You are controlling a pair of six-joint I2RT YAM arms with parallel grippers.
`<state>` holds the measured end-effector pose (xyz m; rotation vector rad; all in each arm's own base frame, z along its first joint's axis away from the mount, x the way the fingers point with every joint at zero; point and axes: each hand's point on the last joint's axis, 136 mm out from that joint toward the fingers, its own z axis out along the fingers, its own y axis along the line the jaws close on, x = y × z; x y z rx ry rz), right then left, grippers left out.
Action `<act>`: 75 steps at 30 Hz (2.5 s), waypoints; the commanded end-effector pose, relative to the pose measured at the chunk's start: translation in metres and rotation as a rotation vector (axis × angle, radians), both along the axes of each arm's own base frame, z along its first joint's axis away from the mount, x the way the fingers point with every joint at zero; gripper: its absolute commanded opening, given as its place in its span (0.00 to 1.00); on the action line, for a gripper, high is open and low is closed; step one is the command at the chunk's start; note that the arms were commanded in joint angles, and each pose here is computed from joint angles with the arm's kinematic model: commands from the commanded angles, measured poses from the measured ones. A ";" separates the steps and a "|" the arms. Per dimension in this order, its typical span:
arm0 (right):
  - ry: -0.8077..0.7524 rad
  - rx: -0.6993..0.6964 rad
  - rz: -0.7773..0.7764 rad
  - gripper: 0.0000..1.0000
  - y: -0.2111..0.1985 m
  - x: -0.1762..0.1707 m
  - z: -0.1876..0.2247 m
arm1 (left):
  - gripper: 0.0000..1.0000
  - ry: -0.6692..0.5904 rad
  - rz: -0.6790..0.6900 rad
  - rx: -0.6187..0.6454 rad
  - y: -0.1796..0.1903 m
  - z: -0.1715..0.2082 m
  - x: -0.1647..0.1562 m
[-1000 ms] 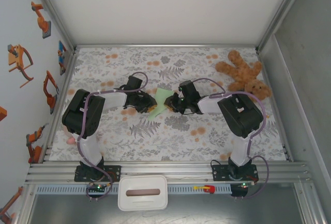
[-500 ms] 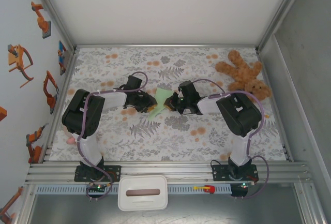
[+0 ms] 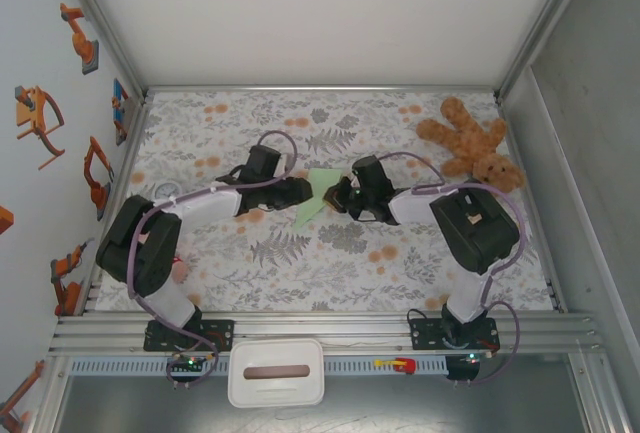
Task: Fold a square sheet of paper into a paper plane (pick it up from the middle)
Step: Fold the wing for the fifth time at the center of the table.
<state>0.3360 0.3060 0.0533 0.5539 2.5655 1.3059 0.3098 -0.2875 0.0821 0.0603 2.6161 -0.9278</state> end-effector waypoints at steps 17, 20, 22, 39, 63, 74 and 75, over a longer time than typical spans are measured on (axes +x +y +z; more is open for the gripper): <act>0.084 0.060 -0.131 0.00 -0.024 0.007 0.011 | 0.53 -0.497 -0.360 0.470 -0.027 -0.030 -0.014; 0.103 0.076 -0.138 0.00 -0.025 0.007 0.008 | 0.54 -0.533 -0.403 0.480 -0.034 -0.035 -0.017; 0.112 0.088 -0.144 0.00 -0.025 0.007 0.007 | 0.54 -0.561 -0.411 0.496 -0.036 -0.037 -0.017; 0.165 0.098 -0.148 0.00 -0.026 0.005 -0.002 | 0.39 -0.683 -0.497 0.549 -0.041 -0.054 -0.015; 0.083 -0.103 -0.157 0.54 -0.090 0.013 0.009 | 0.17 -0.565 -0.523 0.392 -0.038 -0.065 -0.032; -0.034 -0.214 -0.118 0.54 -0.107 0.010 0.017 | 0.13 -0.348 -0.449 0.174 -0.040 -0.054 -0.029; -0.052 -0.217 -0.107 0.54 -0.106 0.011 0.018 | 0.13 -0.333 -0.445 0.155 -0.042 -0.051 -0.029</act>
